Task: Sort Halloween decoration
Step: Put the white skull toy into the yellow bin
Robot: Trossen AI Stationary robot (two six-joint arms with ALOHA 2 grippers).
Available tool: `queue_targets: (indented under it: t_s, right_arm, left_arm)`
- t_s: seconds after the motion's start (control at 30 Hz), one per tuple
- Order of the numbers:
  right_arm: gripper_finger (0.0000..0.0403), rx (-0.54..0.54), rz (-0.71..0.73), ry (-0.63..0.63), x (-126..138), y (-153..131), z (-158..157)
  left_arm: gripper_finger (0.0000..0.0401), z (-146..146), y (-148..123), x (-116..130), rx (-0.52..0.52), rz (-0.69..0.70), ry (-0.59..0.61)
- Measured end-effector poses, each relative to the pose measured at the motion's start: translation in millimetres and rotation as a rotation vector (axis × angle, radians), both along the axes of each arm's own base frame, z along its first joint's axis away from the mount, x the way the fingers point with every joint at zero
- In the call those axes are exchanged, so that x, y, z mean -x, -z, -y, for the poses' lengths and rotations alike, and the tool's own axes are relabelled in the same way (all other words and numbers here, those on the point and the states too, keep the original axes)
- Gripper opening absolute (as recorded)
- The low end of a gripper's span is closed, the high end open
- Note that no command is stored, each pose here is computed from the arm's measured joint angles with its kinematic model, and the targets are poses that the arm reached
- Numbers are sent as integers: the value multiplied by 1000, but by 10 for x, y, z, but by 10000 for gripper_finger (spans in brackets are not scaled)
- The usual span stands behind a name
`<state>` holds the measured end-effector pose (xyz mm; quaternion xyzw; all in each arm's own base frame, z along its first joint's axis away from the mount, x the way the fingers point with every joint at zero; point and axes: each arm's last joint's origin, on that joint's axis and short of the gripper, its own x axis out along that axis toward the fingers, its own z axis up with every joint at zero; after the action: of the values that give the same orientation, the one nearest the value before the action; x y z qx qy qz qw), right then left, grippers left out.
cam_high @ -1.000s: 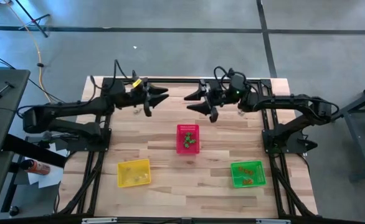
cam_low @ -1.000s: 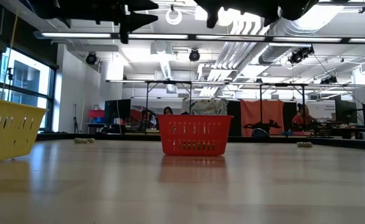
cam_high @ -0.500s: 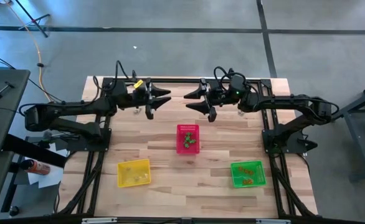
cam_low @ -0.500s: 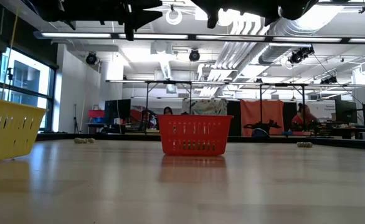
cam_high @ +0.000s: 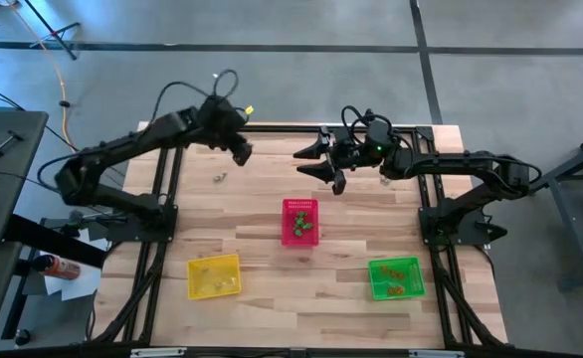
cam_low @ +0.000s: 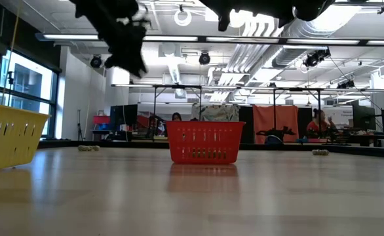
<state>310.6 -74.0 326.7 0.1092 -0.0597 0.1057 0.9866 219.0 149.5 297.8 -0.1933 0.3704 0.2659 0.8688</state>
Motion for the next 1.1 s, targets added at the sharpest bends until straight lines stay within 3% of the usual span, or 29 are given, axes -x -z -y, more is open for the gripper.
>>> queue_targets:
  t_s: [0.17,0.33,0.67,1.1]
  right_arm:
    - [191,-14,-10,-1,-1,7,0]
    - [191,-16,-17,-2,-2,14,-1]
    - [191,-143,-53,-10,-5,26,1]
    - [191,-151,-61,-6,-6,33,3]
  left_arm:
    - [142,-146,435,45,168,-354,-27]
    - [143,-284,835,5,244,-590,-44]
    - [143,-415,1383,-135,317,-753,88]
    - [143,-526,1596,-93,307,-856,145]
